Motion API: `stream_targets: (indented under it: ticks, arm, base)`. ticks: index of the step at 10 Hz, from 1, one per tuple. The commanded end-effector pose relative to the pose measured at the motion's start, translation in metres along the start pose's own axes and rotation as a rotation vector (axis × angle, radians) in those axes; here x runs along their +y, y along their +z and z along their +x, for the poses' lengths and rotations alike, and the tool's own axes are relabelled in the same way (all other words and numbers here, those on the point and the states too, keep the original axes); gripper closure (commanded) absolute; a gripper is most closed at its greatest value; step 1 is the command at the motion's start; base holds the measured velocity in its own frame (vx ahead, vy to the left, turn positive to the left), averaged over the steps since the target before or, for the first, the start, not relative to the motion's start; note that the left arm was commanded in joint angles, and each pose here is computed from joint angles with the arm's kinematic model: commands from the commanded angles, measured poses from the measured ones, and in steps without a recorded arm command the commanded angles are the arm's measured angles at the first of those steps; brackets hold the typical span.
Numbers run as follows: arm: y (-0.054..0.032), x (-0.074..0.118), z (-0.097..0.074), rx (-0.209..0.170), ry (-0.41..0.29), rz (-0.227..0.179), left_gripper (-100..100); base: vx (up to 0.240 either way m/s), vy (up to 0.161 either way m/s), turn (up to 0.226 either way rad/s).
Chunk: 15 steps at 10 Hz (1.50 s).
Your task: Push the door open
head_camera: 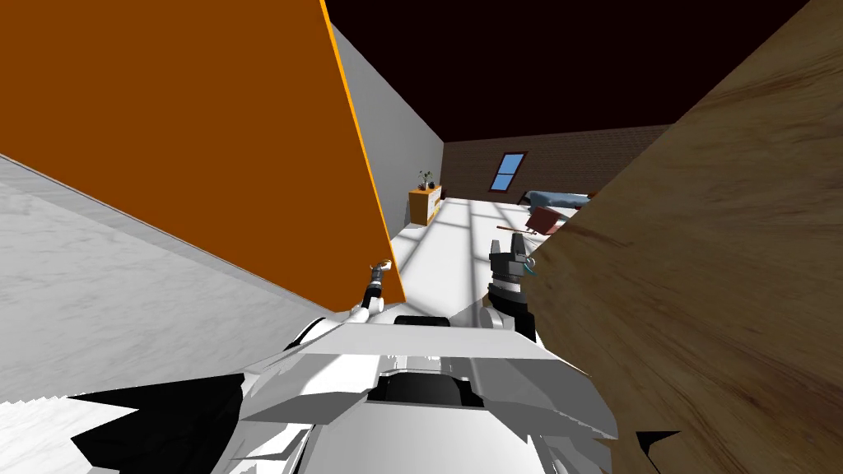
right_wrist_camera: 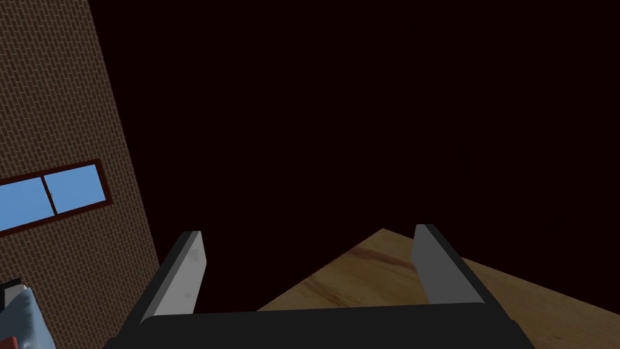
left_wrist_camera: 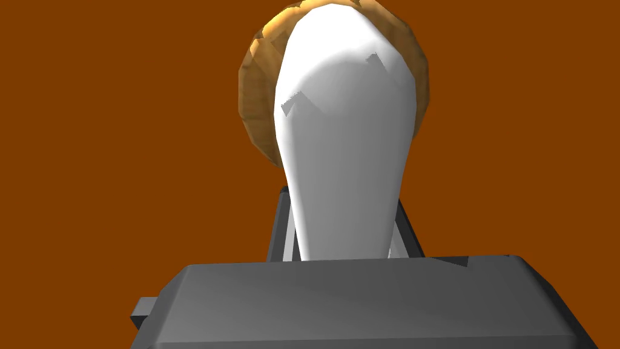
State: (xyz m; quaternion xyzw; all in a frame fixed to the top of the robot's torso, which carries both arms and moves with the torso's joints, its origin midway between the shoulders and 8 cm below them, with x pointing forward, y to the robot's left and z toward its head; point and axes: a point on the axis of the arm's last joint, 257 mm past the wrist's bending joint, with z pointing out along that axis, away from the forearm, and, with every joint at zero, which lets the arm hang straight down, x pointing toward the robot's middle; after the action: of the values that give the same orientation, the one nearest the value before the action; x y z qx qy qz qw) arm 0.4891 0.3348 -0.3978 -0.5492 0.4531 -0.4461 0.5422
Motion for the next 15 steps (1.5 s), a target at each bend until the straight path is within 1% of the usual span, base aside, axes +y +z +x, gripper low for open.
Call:
stream_targets:
  ticks: [1, 2, 4, 5, 6, 8, 9, 13, 14, 15]
  arm:
    - [0.0031, -0.004, -0.009, -0.018, 0.001, 0.009, 100]
    - [0.0029, -0.004, -0.014, -0.029, 0.001, 0.009, 100]
    - [0.0029, -0.004, -0.014, -0.029, 0.001, 0.009, 100]
    - [0.0023, -0.004, -0.024, -0.054, 0.001, 0.009, 100]
    - [0.0018, -0.004, -0.030, -0.068, 0.001, 0.009, 100]
    - [0.0016, -0.004, -0.033, -0.075, 0.000, 0.009, 100]
    - [0.0007, -0.004, -0.043, -0.098, 0.000, 0.010, 100]
    - [-0.0028, -0.004, -0.070, -0.163, -0.001, 0.010, 100]
    - [0.0046, -0.017, -0.065, -0.155, -0.011, 0.043, 100]
    - [-0.0028, -0.004, -0.070, -0.163, -0.001, 0.010, 100]
  base:
    - [0.164, -0.012, 0.033]
    - [0.149, -0.032, 0.019]
    - [0.081, -0.020, 0.013]
    - [0.134, -0.007, 0.025]
    - [0.182, -0.024, 0.052]
    - [0.149, -0.030, 0.025]
    - [0.137, -0.031, 0.019]
    - [0.196, -0.040, 0.054]
    - [0.132, -0.017, 0.044]
    - [0.061, 0.006, -0.022]
